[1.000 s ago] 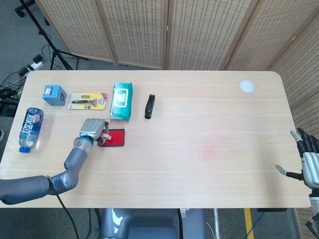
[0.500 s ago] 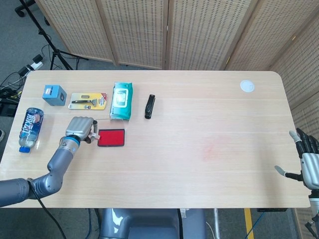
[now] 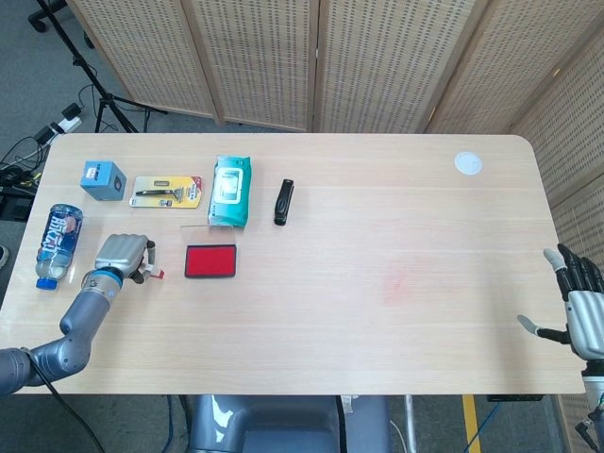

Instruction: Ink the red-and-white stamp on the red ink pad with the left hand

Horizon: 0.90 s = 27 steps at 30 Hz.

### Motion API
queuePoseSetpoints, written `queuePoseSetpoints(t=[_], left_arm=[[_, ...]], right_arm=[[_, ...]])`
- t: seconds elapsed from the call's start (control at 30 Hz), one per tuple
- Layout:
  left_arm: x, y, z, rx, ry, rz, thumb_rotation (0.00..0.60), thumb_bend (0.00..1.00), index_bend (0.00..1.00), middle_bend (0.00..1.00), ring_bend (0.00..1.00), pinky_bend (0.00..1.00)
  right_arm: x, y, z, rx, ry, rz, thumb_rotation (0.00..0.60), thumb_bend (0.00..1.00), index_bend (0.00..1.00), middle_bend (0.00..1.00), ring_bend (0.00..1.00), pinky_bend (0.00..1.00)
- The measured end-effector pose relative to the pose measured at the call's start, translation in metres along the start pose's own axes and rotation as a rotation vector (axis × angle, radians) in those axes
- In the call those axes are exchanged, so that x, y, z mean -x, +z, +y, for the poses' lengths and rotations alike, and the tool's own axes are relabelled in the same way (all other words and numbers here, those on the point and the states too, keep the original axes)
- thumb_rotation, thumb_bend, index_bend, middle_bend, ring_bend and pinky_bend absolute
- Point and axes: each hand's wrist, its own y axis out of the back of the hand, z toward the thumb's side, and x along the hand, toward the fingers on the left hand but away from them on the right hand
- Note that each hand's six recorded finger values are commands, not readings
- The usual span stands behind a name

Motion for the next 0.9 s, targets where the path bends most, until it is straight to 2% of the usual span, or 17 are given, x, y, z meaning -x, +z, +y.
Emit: queuePoseSetpoints(t=[0.43, 0.9], left_arm=[[-0.011, -0.005, -0.017, 0.006, -0.009, 0.014, 0.600, 0.41, 0.64, 0.91, 0.98, 0.95], [-0.017, -0.003, -0.023, -0.010, -0.011, 0.021, 0.600, 0.40, 0.63, 0.91, 0.98, 0.95]], right_arm=[[-0.001, 0.000, 0.001, 0.004, -0.001, 0.000, 0.600, 0.00, 0.00, 0.00, 0.00, 0.00], [0.000, -0.001, 0.002, 0.006, -0.005, -0.002, 0.600, 0.00, 0.00, 0.00, 0.00, 0.00]])
